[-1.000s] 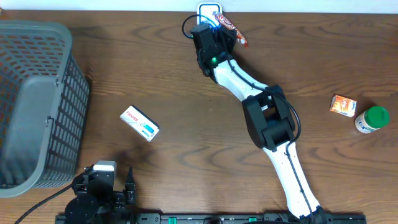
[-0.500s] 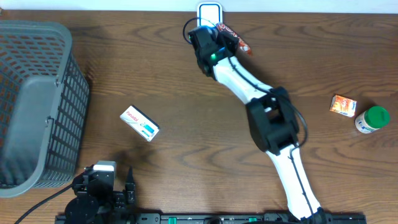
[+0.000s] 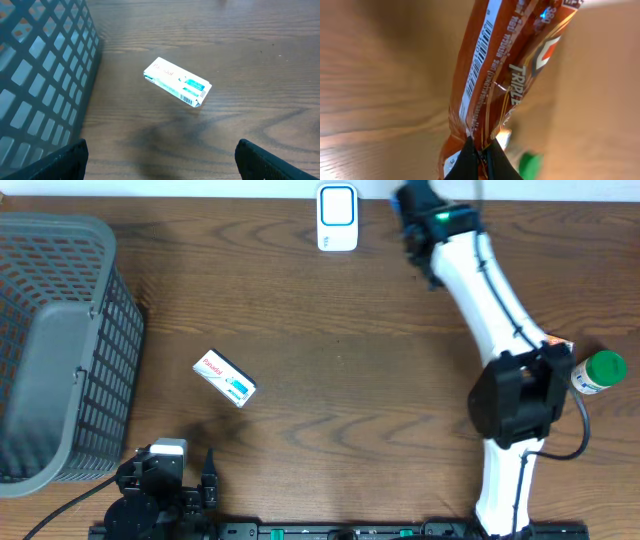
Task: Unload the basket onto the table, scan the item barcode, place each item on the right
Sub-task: 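Carry the chocolate bar rightward to the right edge with the right gripper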
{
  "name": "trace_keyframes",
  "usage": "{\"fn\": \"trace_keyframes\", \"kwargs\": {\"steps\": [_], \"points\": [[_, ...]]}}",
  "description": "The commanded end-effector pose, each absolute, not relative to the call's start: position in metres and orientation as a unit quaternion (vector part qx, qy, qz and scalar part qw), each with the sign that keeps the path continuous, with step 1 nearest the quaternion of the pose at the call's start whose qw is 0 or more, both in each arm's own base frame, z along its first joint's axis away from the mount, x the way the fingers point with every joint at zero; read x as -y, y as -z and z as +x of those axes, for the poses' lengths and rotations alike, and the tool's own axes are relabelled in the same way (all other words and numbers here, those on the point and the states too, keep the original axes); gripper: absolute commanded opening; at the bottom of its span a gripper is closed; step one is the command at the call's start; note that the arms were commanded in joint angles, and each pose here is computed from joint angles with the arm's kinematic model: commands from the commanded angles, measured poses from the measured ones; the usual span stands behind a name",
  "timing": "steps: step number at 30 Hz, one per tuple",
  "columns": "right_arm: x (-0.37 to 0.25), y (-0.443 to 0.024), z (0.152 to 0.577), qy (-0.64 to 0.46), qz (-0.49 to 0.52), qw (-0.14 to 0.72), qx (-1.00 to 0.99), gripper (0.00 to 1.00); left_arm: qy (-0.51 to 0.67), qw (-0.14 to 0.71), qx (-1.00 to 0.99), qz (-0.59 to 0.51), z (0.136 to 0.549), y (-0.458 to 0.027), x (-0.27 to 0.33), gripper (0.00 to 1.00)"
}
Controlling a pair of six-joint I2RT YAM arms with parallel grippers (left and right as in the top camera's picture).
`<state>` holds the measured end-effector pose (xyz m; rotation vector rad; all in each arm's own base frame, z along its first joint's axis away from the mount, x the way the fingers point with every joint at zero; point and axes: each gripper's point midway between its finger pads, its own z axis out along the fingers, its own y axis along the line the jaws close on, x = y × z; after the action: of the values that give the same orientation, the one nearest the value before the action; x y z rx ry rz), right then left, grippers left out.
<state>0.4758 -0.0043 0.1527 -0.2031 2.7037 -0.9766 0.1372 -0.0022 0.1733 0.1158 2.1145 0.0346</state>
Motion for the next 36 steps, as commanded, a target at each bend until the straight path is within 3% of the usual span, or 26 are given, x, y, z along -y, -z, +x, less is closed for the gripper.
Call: {"fn": "trace_keyframes", "kwargs": {"steps": [1,12,19,20,21,22,25,30,36], "points": [[0.031,-0.110,0.459,0.255,0.049,0.091,-0.962,0.01,-0.014,0.491,-0.870,0.046,0.137,-0.173,0.002,0.93],[0.131,-0.021,0.393,0.237,0.186,-0.004,-0.953,0.01,-0.014,0.491,-0.870,0.046,0.137,-0.173,0.002,0.93],[0.161,-0.003,0.361,0.222,0.267,-0.034,-0.937,0.03,-0.014,0.491,-0.870,0.046,0.137,-0.173,0.002,0.93],[0.159,-0.004,0.362,0.201,0.274,-0.036,-0.940,0.34,-0.014,0.491,-0.870,0.046,0.137,-0.173,0.002,0.93],[0.154,-0.005,0.364,0.180,0.279,-0.038,-0.943,0.71,-0.014,0.491,-0.870,0.046,0.137,-0.173,0.002,0.93],[0.149,-0.007,0.367,0.157,0.280,-0.039,-0.946,0.96,-0.014,0.491,-0.870,0.046,0.137,-0.173,0.002,0.93],[0.125,-0.020,0.382,0.090,0.256,-0.037,-0.962,0.99,-0.014,0.491,-0.870,0.046,0.137,-0.173,0.002,0.93],[0.087,-0.056,0.406,0.073,0.214,-0.018,-0.974,0.99,-0.014,0.491,-0.870,0.046,0.137,-0.173,0.002,0.93],[-0.014,-0.091,0.420,0.008,0.122,0.000,-0.992,0.99,-0.014,0.491,-0.870,0.046,0.137,-0.173,0.002,0.93]]}}
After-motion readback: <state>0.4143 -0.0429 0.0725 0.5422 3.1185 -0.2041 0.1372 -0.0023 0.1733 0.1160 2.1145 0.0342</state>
